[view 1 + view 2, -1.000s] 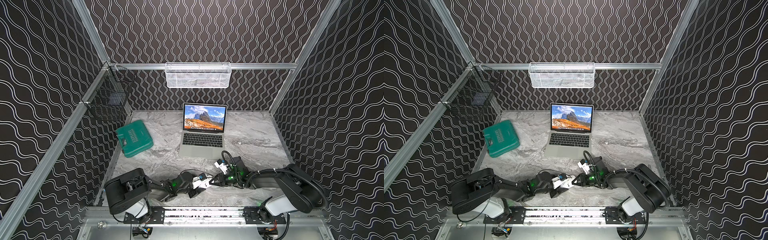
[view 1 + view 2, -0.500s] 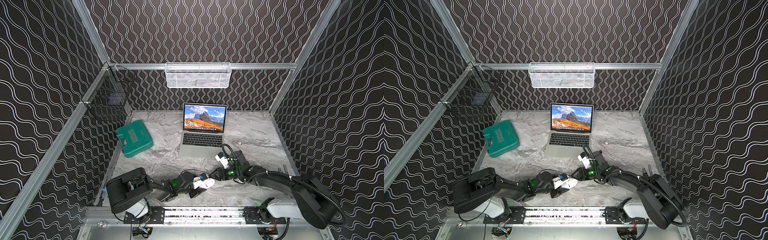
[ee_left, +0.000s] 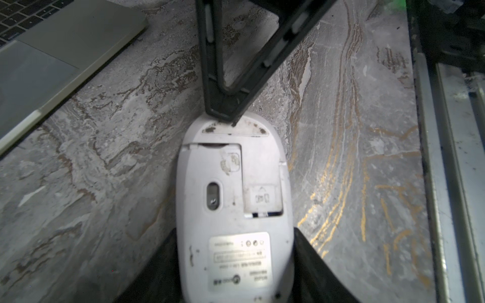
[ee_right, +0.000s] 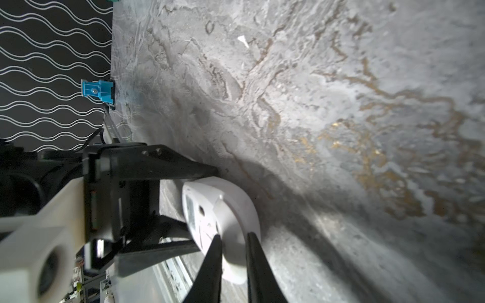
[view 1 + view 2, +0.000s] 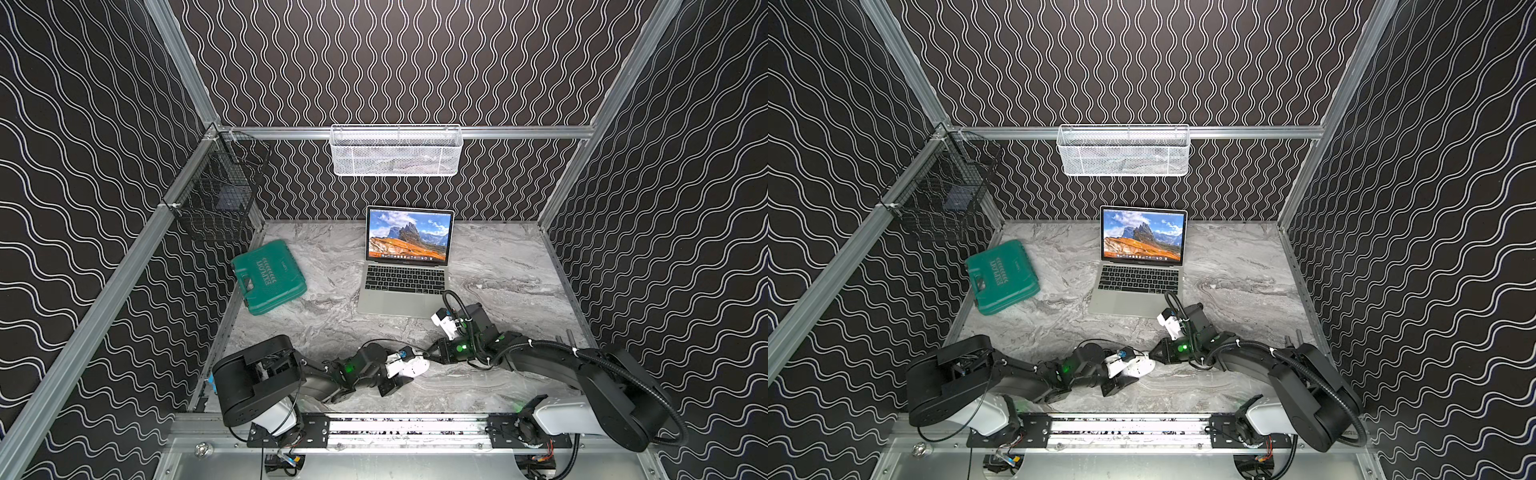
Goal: Insert the wireless mouse receiver into the laptop
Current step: Close the lid on the mouse.
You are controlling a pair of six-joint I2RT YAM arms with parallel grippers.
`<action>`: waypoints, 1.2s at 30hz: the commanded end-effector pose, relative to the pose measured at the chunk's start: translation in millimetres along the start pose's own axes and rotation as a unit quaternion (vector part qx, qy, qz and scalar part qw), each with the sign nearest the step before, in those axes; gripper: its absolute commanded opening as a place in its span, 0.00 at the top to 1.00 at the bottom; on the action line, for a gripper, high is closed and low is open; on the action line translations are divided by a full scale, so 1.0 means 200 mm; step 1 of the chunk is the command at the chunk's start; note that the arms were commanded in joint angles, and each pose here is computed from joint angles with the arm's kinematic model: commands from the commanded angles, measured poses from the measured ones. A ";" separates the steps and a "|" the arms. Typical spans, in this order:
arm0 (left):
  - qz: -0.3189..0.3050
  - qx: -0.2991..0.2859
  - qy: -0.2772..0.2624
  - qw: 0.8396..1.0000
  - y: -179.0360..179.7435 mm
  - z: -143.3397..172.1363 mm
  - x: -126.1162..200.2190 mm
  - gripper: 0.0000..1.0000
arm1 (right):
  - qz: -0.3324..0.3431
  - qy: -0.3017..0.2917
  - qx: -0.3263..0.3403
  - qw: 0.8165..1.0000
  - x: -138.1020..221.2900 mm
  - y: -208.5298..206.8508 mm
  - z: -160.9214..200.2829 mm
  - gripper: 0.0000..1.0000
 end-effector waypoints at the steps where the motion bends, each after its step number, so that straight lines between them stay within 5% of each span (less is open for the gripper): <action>1: 0.021 0.012 0.066 0.998 -0.04 0.14 0.00 0.84 | -0.015 0.040 -0.017 0.999 -0.04 0.00 0.09 0.80; 12: 0.020 0.017 0.064 0.998 -0.04 0.14 -0.01 0.84 | 0.000 0.029 -0.002 1.000 -0.04 0.04 0.10 0.84; 15: 0.019 0.019 0.064 0.998 -0.04 0.14 -0.01 0.84 | 0.025 0.004 0.009 1.000 0.00 0.04 0.06 0.64; 20: 0.019 0.020 0.065 0.998 -0.04 0.15 0.00 0.84 | 0.045 -0.045 0.016 0.998 0.10 0.10 -0.01 0.50; 36: 0.023 0.017 0.063 0.998 -0.04 0.15 -0.01 0.84 | 0.019 -0.002 -0.026 0.999 0.06 0.06 0.10 0.81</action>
Point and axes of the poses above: each gripper's point midway between its finger pads, its own x axis back along the fingers, its own y axis along the line the jaws close on, z = x × y, the point moved 4 cm from there along x, back along the fingers, and after that the axes turned 8 degrees about -x, right-handed, at the moved point
